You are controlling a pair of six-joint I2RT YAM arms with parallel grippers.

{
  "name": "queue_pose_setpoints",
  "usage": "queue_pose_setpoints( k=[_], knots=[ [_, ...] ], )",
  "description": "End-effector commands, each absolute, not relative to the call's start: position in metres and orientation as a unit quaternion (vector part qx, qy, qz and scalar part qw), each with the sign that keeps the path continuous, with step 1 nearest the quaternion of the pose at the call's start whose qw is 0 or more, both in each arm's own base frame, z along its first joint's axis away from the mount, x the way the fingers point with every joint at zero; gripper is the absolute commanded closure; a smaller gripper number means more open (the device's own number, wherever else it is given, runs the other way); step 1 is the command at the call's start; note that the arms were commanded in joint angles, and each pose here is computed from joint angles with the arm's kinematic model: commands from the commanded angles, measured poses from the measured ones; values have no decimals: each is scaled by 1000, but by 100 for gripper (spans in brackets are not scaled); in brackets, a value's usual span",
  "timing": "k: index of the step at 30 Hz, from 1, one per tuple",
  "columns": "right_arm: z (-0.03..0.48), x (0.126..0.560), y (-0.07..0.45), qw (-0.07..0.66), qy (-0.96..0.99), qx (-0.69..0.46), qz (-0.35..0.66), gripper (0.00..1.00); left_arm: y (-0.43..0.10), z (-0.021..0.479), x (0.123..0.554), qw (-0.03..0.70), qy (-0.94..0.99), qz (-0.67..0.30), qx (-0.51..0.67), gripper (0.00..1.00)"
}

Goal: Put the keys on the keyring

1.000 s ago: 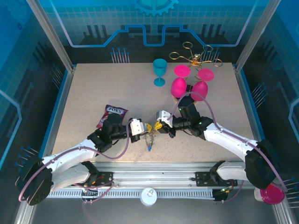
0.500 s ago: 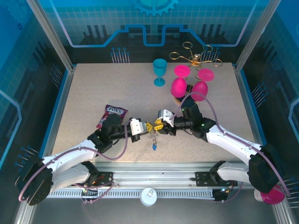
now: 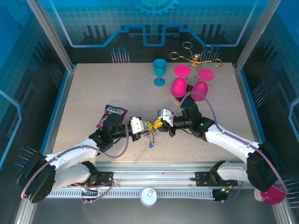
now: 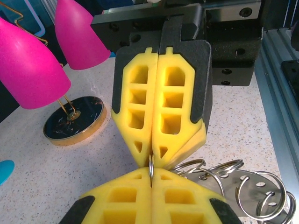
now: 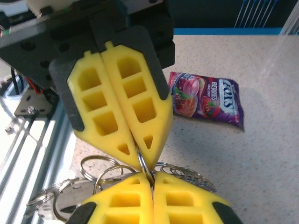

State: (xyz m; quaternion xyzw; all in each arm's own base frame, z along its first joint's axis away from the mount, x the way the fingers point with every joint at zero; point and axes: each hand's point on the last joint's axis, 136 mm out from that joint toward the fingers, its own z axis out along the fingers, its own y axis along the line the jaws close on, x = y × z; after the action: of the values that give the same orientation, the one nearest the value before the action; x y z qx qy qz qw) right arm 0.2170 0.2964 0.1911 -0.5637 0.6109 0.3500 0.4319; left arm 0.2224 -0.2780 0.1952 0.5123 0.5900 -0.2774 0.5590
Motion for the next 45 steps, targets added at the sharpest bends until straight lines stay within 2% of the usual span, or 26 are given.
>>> queue_pose_setpoints(
  k=[1,5,11,15,18,19,21,25,28,35,45],
  knots=[
    [203,214,303,440,592,-576,352,100,-284,209,221,570,574,-291,510,100],
    [191,210,297,408,607,-613,301,100,-277,194,224,532,612,-263,522,88],
    [192,198,303,371,595,-667,252,100,-272,178,225,469,649,-236,551,83],
    [200,194,313,367,583,-682,248,100,-273,177,225,453,650,-234,563,86],
    [210,196,318,387,579,-670,257,100,-276,179,222,454,642,-241,569,99],
    [214,199,318,399,580,-660,263,100,-276,181,221,457,638,-243,570,100],
    [221,201,315,416,582,-637,288,97,-277,184,220,468,630,-246,569,100],
    [223,208,307,428,591,-606,316,83,-277,193,216,507,603,-254,561,100],
    [203,207,300,413,607,-596,325,79,-276,199,214,532,587,-257,554,100],
    [188,208,295,397,619,-591,332,76,-275,202,213,543,580,-259,549,100],
    [182,207,290,388,630,-586,331,78,-275,204,219,552,585,-251,539,100]
  ],
)
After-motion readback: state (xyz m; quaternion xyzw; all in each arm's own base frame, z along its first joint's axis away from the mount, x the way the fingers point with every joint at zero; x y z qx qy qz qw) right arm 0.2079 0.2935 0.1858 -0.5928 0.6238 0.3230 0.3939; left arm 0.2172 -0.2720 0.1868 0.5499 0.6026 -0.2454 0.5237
